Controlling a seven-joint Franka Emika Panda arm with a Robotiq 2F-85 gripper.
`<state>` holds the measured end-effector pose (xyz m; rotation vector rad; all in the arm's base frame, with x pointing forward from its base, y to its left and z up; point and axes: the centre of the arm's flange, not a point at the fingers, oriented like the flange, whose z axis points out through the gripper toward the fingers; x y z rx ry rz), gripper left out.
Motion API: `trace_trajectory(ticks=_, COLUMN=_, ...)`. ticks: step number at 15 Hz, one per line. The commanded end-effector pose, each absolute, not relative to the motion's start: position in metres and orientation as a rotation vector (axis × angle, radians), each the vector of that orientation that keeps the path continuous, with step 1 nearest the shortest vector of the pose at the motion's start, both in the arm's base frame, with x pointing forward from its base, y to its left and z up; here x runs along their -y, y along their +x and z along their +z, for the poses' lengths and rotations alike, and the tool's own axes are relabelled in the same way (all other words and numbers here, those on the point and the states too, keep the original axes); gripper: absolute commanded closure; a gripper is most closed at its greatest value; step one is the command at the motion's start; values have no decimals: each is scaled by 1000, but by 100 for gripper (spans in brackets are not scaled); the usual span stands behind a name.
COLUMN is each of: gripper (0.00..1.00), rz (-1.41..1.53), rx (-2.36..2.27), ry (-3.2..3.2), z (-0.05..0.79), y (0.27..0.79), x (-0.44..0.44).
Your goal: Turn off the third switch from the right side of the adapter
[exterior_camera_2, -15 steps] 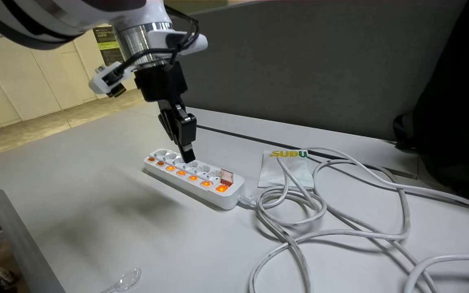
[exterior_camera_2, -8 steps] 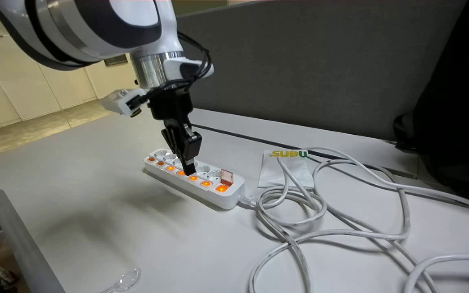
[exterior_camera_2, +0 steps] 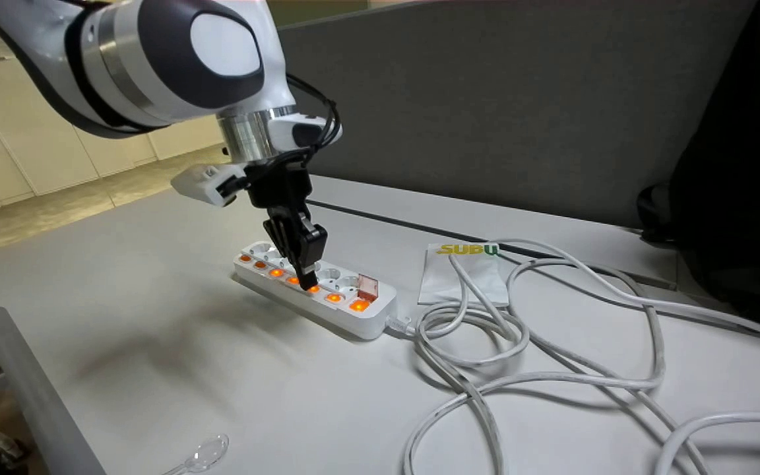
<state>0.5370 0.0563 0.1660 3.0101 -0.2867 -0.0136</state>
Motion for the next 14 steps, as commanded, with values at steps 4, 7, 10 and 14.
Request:
trace_trajectory(ticks=4, gripper=100, rz=8, rx=292, ry=3007, z=157, y=552, x=-58)
trace_trajectory(ticks=7, gripper=100, rz=1, rx=304, ry=3011, z=152, y=554, x=-57)
trace_trajectory(ticks=10, gripper=100, rz=-7, rx=303, ry=3011, z=149, y=555, x=-58)
trace_trajectory(ticks=14, gripper=100, rz=-21, rx=323, ry=3009, z=143, y=555, x=-57)
